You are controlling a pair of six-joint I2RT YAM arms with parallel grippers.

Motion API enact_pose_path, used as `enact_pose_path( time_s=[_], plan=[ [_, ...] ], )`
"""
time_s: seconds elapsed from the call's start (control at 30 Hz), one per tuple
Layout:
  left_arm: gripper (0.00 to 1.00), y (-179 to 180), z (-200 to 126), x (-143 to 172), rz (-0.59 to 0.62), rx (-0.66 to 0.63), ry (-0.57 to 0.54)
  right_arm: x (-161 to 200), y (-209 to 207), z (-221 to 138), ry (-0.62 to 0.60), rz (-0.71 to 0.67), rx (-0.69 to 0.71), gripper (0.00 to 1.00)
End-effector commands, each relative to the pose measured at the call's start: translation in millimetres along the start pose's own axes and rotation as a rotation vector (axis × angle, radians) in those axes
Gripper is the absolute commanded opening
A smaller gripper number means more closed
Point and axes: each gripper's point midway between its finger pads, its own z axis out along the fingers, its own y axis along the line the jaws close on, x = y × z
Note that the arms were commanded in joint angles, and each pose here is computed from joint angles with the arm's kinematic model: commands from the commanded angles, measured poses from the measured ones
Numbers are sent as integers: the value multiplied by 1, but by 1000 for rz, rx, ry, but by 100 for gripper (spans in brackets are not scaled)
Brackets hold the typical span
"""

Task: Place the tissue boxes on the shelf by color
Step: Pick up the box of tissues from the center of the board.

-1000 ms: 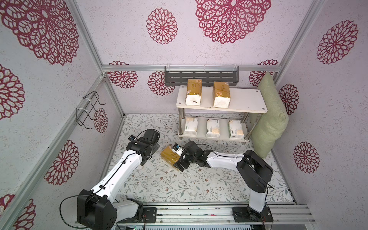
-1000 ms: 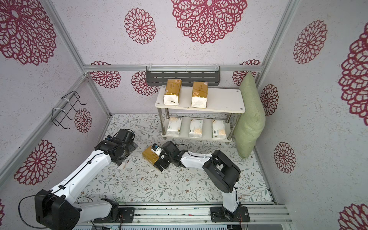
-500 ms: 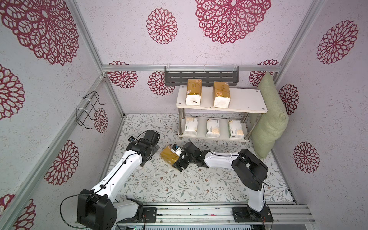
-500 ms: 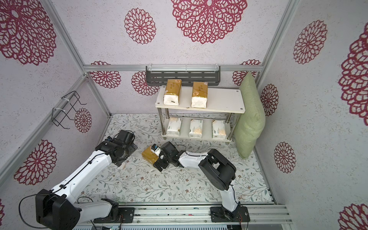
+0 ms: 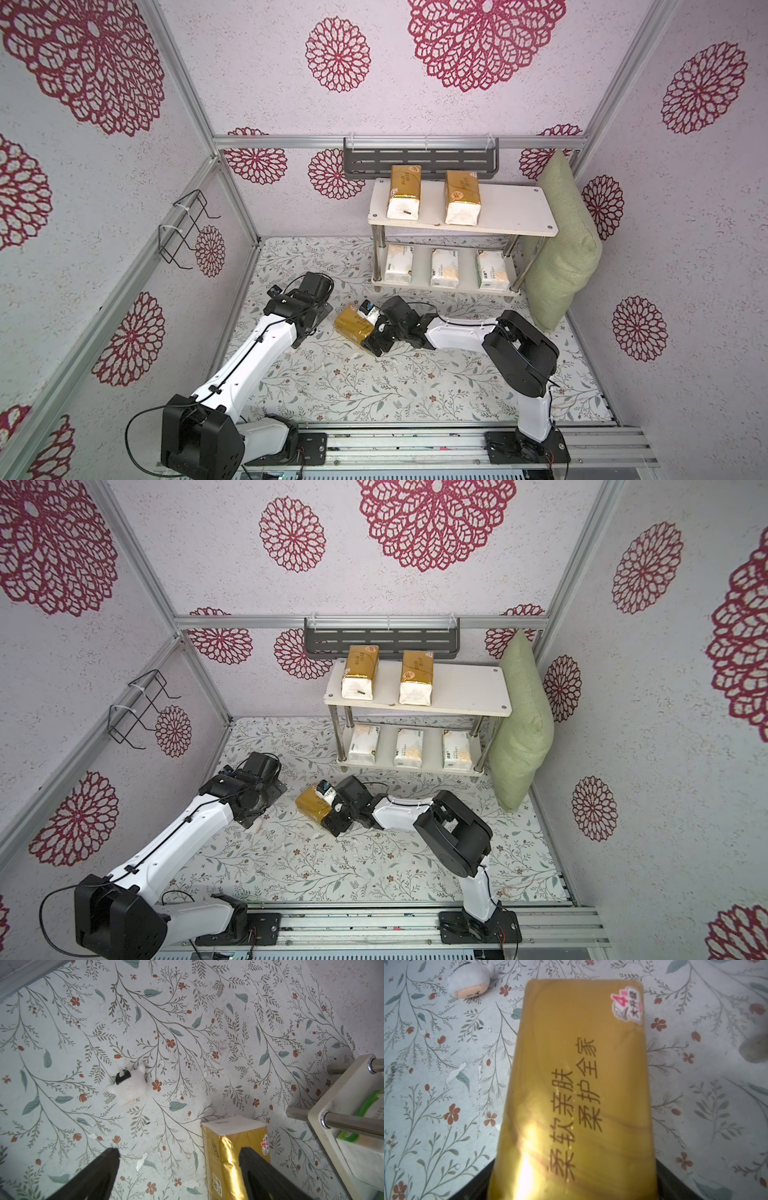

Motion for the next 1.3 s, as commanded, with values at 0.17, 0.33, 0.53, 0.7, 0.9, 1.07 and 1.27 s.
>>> enact_pose_path(
  time_s=[0.17,0.33,0.53,0.7,0.9,1.07,1.27],
  plan=[
    [97,2,-2,-15,-1,-4,-46,-34,0,-38,-65,39,37,86],
    [97,1,4,-15,12,-18,-44,-36,1,-56,-44,69,49,85],
    [97,-4,11,-14,29,-21,-36,-41,5,-87,-23,106,45,85],
    [97,-7,14,-13,29,-16,-40,-38,13,-115,0,111,18,84],
    [97,-12,16,-18,36,-6,-61,-40,6,-161,-9,176,43,84],
    [97,-17,22,-17,44,-6,-53,-43,-3,-211,-31,242,78,83],
    [97,-29,31,-14,47,13,-33,-32,-20,-262,-31,318,159,83]
  ],
)
